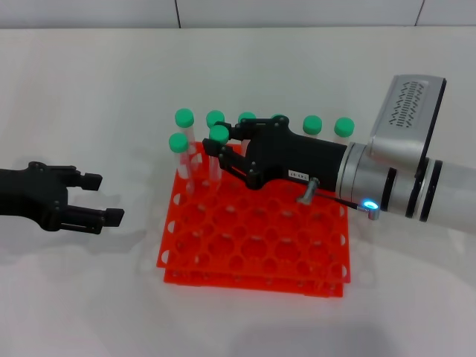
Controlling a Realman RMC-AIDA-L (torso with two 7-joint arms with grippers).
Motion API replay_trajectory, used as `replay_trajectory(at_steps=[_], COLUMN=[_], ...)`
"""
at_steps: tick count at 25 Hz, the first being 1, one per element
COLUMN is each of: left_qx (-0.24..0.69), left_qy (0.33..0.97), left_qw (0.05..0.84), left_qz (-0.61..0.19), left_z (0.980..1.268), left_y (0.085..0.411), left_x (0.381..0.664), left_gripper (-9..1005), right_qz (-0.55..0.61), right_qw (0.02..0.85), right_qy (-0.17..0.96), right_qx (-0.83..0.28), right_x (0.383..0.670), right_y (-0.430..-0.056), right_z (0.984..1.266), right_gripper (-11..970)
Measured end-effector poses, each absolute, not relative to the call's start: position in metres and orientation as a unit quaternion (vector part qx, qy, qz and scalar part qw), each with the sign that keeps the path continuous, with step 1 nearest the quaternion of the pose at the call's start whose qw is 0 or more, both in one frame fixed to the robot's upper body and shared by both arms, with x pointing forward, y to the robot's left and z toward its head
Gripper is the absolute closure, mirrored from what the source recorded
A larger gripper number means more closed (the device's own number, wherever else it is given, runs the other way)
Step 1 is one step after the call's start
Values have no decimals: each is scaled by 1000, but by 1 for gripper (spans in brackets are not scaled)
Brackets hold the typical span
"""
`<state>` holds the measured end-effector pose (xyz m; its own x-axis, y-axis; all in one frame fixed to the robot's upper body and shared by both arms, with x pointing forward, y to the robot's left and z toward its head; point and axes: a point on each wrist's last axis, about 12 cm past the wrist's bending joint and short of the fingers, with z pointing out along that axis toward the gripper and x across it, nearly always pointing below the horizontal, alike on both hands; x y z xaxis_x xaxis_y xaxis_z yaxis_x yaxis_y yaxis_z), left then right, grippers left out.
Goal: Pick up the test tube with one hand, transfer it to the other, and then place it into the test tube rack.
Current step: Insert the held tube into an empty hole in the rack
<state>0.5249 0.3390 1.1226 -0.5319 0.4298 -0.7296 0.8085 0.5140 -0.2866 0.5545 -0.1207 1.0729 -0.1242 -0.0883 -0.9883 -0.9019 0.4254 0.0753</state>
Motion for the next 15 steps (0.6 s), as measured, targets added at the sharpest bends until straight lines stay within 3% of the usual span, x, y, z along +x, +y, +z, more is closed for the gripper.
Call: replay_trajectory(at_steps=[15], left_qx=[379], left_qy=[816], left_qw=[301], left_qz=[-315], left_z=[1123], left_y=[339], left_x=[525], left_gripper=[116], right_qz=[381], right_qw=[545], right_qy=[642], right_qx=[-382], right_x=[555], right_y=[-120], right_z=[1077], right_gripper=[677])
